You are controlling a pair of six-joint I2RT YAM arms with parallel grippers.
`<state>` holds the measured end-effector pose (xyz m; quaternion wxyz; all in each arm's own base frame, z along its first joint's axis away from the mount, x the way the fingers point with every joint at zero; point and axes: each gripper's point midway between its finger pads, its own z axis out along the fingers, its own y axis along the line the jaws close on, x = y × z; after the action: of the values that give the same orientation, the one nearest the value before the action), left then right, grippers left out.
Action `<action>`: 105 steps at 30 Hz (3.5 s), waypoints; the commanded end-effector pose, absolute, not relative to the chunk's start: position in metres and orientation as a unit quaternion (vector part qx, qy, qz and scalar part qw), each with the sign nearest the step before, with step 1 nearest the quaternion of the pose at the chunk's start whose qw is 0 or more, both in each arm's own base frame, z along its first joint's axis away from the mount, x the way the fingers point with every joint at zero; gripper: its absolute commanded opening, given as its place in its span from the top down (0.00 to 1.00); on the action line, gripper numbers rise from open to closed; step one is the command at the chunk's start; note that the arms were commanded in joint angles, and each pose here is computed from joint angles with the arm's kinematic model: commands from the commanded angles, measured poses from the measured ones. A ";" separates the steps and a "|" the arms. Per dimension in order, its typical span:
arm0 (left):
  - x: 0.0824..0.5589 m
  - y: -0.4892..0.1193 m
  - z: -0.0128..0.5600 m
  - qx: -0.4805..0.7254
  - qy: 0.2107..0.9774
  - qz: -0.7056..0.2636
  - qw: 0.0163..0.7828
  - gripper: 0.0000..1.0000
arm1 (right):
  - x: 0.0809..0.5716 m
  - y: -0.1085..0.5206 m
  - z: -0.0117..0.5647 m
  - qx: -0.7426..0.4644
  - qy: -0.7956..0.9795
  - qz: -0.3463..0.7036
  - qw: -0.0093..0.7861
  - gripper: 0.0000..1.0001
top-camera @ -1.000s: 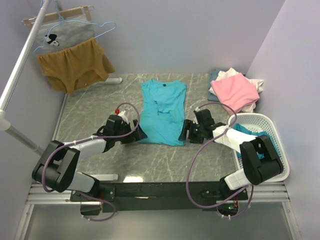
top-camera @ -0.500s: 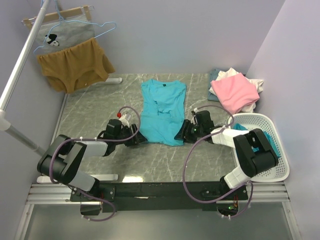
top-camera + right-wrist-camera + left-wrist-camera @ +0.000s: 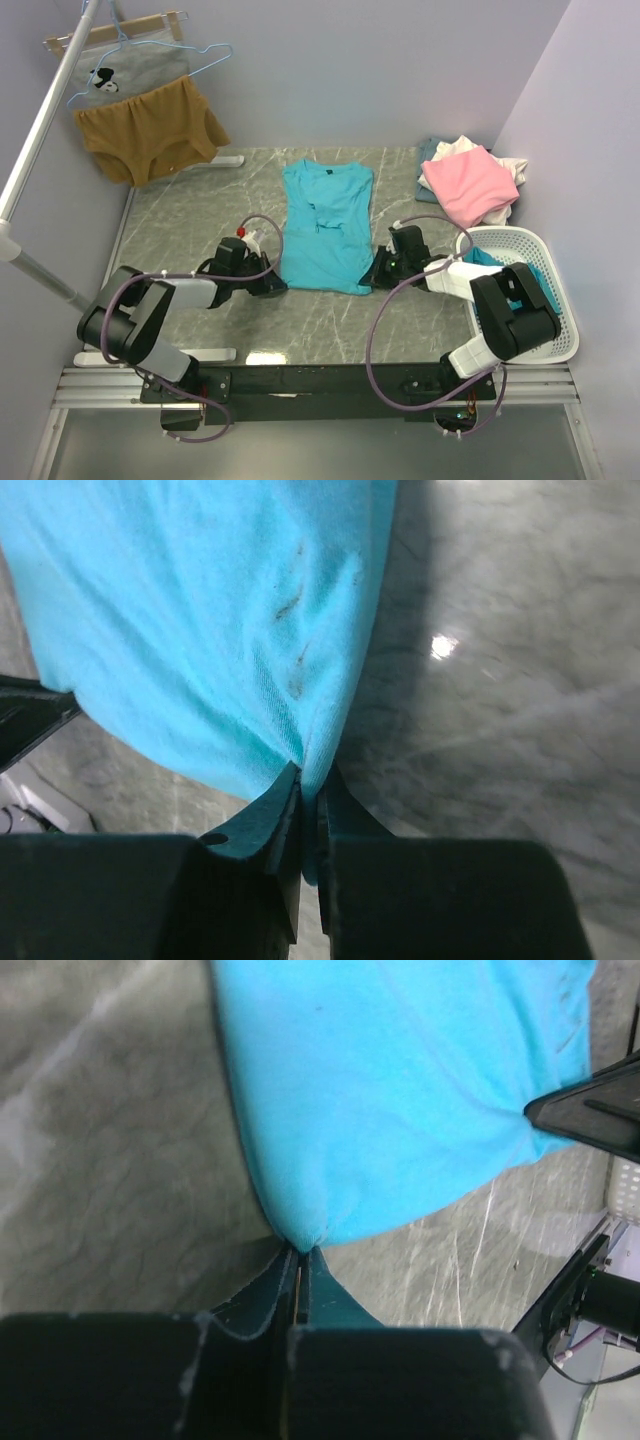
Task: Fold and stack the t-shirts
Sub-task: Grab one side of the 2/3 rectangular tshirt with both arms, then fold the long partially folded tshirt into a neat square
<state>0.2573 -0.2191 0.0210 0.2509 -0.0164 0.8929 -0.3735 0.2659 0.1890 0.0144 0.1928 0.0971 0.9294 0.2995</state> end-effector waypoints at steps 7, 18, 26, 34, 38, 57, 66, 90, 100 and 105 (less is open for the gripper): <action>0.221 -0.204 0.016 -0.021 0.914 -0.346 0.209 0.64 | 0.239 0.150 0.011 0.126 0.954 0.204 0.180 0.64; 0.240 -0.216 0.023 -0.014 0.899 -0.370 0.232 0.34 | 0.236 0.153 0.008 0.141 0.950 0.215 0.176 0.36; 0.231 -0.234 -0.003 -0.009 0.898 -0.399 0.186 0.66 | 0.226 0.163 -0.006 0.151 0.946 0.245 0.149 0.39; 0.215 -0.236 -0.008 0.002 0.905 -0.392 0.166 0.99 | 0.226 0.163 0.000 0.148 0.943 0.251 0.160 1.00; 0.202 -0.236 0.003 0.013 0.911 -0.379 0.162 0.99 | 0.220 0.161 0.017 0.142 0.938 0.262 0.176 1.00; 0.156 -0.231 0.101 -0.013 0.894 -0.380 0.235 0.99 | 0.161 0.172 0.088 0.093 0.906 0.348 0.220 0.99; 0.229 -0.244 0.119 -0.002 0.902 -0.303 0.307 0.99 | 0.253 0.175 0.134 0.067 0.910 0.270 0.309 1.00; 0.488 -0.236 0.102 -0.013 0.892 -0.296 0.342 0.99 | 0.496 0.182 0.097 0.073 0.926 0.255 0.268 0.98; 0.531 -0.196 0.130 -0.035 0.867 -0.280 0.410 0.01 | 0.561 0.149 0.138 0.079 0.899 0.221 0.371 0.23; 0.511 -0.199 0.170 -0.010 0.855 -0.302 0.420 0.01 | 0.533 0.153 0.159 0.061 0.892 0.238 0.379 0.20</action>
<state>0.5170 -0.1885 0.0900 0.3581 -0.0546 0.8935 -0.2654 0.5338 0.1537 0.0811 0.2977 0.0896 0.9246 0.2201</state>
